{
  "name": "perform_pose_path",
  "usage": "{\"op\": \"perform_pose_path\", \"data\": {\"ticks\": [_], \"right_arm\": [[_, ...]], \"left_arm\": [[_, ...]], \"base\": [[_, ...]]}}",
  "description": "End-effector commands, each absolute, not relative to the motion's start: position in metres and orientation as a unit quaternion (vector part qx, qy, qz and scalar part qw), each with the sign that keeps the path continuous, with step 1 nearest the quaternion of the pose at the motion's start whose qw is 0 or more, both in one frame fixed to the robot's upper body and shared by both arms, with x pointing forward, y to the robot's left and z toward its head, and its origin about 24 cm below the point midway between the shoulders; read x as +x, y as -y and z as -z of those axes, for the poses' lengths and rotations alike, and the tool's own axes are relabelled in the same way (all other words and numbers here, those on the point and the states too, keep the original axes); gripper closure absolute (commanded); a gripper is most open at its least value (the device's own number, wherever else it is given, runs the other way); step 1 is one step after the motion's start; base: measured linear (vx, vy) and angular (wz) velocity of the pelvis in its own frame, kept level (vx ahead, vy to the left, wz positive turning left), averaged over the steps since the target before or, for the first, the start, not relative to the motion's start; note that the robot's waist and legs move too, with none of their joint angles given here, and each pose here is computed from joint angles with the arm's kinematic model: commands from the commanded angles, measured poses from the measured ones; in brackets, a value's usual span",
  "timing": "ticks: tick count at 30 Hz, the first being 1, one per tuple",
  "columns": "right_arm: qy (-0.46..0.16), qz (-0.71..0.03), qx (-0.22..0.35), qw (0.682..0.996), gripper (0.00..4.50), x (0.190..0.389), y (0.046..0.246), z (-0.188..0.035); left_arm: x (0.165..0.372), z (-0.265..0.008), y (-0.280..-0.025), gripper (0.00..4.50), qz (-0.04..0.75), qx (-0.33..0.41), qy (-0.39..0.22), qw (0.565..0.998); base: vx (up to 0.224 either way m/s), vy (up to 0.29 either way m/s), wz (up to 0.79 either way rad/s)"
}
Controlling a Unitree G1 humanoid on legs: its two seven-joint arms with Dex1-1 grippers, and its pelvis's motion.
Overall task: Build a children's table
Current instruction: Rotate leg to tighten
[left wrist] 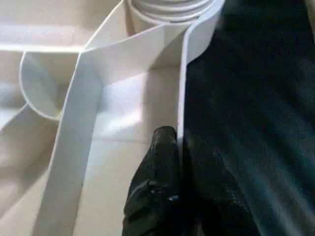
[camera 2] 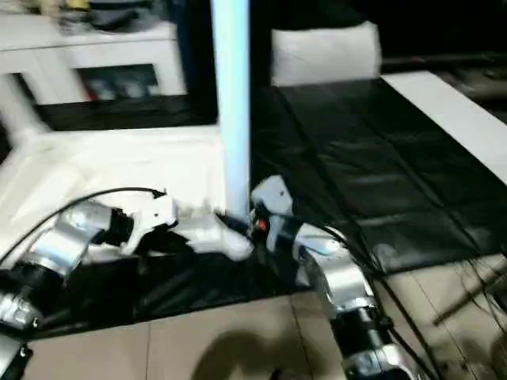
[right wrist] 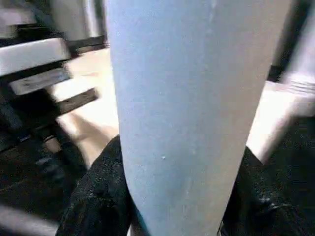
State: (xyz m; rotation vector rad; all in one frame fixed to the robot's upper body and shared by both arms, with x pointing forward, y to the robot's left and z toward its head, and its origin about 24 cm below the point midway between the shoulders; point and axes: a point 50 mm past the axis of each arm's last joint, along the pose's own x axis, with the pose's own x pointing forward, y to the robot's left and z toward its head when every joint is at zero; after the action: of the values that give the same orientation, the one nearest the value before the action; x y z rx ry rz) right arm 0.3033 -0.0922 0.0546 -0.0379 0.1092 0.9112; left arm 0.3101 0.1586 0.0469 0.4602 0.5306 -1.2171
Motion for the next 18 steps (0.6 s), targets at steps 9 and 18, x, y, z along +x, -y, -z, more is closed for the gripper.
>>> {"op": "perform_pose_path", "data": {"ticks": [9,18], "right_arm": [[-0.161,-0.299,0.016,0.941,2.62,0.333,0.079,-0.029],[-0.188,-0.341,0.017,0.921,2.62,0.333,0.065,-0.025]], "left_arm": [[0.307,-0.078,-0.118,4.5,0.499,0.171,-0.171,0.832],[0.303,-0.079,-0.107,4.5,0.481,0.204,-0.19,0.831]], "base": [[0.0,0.0,0.0],[0.018,-0.01,0.02]]}}
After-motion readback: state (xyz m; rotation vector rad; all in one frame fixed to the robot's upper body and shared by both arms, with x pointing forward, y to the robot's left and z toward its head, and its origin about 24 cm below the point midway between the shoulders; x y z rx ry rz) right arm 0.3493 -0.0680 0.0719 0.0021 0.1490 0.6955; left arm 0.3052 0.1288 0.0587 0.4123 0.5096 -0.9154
